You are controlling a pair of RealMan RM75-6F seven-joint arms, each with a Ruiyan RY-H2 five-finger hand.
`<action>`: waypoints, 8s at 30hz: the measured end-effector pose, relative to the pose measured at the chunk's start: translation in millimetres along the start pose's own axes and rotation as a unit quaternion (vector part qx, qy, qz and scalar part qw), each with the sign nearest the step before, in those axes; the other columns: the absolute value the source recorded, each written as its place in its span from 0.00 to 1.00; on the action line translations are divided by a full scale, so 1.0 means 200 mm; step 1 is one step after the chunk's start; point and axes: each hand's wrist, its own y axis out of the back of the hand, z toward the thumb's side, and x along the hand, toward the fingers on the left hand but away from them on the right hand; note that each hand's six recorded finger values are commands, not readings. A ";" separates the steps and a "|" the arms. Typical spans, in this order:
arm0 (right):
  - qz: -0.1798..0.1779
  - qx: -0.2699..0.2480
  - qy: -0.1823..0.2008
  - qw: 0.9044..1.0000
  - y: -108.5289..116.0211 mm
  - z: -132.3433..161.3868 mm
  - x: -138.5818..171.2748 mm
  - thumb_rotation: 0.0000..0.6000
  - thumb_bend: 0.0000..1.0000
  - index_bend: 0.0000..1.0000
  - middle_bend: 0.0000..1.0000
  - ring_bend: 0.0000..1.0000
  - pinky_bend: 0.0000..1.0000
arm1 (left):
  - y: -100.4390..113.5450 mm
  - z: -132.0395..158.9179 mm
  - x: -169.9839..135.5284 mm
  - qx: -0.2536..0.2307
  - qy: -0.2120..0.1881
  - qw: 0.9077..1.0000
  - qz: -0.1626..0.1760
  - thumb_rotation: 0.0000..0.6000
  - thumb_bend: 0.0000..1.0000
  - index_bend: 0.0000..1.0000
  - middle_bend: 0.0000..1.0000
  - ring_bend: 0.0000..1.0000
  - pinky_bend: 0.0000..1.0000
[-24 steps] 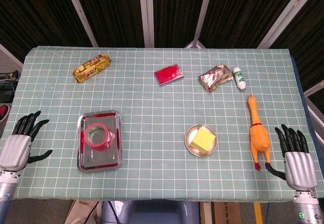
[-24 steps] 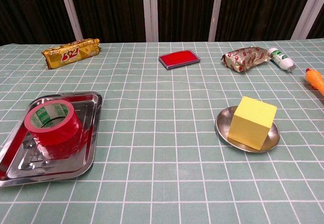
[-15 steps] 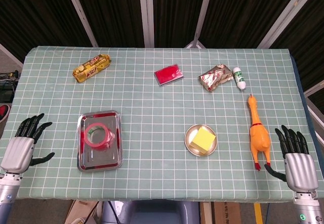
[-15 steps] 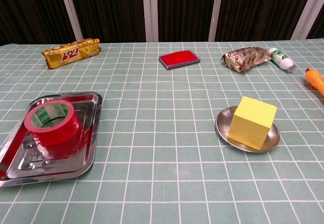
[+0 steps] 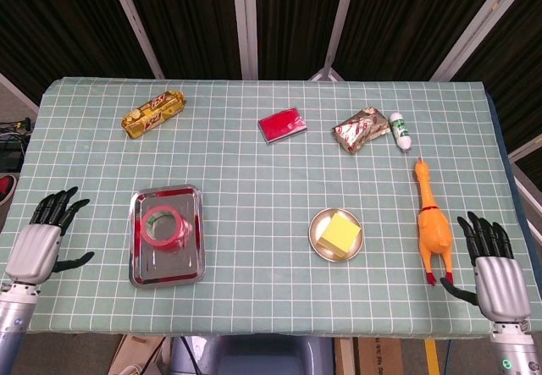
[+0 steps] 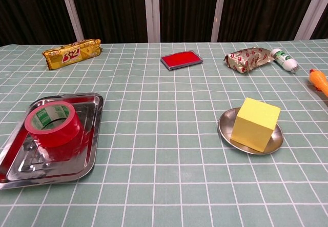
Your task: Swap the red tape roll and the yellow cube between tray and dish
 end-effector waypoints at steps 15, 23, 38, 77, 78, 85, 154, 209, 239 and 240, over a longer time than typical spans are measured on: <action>0.030 0.000 -0.010 1.000 -0.03 -0.01 -0.01 1.00 0.10 0.00 0.00 0.00 0.00 | -0.13 0.17 0.24 0.007 -0.057 0.993 -0.102 1.00 0.00 0.13 0.00 0.00 0.00; 0.037 0.003 -0.017 0.999 -0.03 -0.03 -0.01 1.00 0.10 0.00 0.00 0.00 0.00 | -0.24 0.32 0.33 0.039 -0.087 0.985 -0.146 1.00 0.00 0.13 0.00 0.00 0.00; 0.021 -0.008 -0.025 0.999 0.00 -0.05 -0.01 1.00 0.10 0.00 0.00 0.00 0.00 | -0.49 0.42 0.40 0.057 -0.092 0.978 -0.179 1.00 0.00 0.13 0.00 0.00 0.00; 0.021 -0.025 -0.041 0.999 -0.02 -0.05 -0.02 1.00 0.10 0.00 0.00 0.00 0.00 | -0.19 0.77 0.59 -0.057 -0.203 0.976 -0.048 1.00 0.53 0.36 0.34 0.31 0.42; 0.022 -0.025 -0.041 0.999 -0.02 -0.05 -0.02 1.00 0.10 0.00 0.00 0.00 0.00 | -0.18 0.82 0.62 -0.063 -0.212 0.974 -0.045 1.00 0.53 0.36 0.34 0.31 0.42; 0.024 -0.018 -0.044 0.999 -0.03 -0.06 -0.04 1.00 0.10 0.00 0.00 0.00 0.00 | -0.28 1.05 0.82 -0.042 -0.233 0.970 -0.053 1.00 0.51 0.34 0.32 0.30 0.41; 0.268 -0.024 0.185 0.945 -0.61 0.89 -0.67 1.00 0.09 0.00 0.00 0.01 0.00 | 0.08 0.06 -0.07 0.024 0.000 0.999 0.040 1.00 0.00 0.16 0.00 0.00 0.01; 0.249 -0.046 0.275 0.927 -0.73 1.52 -0.44 1.00 0.21 0.24 0.16 0.29 0.49 | 0.14 -0.02 -0.07 0.002 0.034 0.998 0.060 1.00 0.01 0.17 0.00 0.00 0.01; 0.169 -0.089 0.221 0.957 -0.34 1.43 -0.64 1.00 0.00 0.00 0.00 0.00 0.00 | 0.15 -0.03 -0.06 0.003 0.038 0.997 0.073 1.00 0.03 0.19 0.00 0.00 0.02; 0.170 -0.086 0.214 0.958 -0.35 1.43 -0.67 1.00 0.00 0.00 0.00 0.00 0.00 | 0.15 -0.03 -0.05 0.004 0.037 0.996 0.076 1.00 0.03 0.19 0.00 0.00 0.02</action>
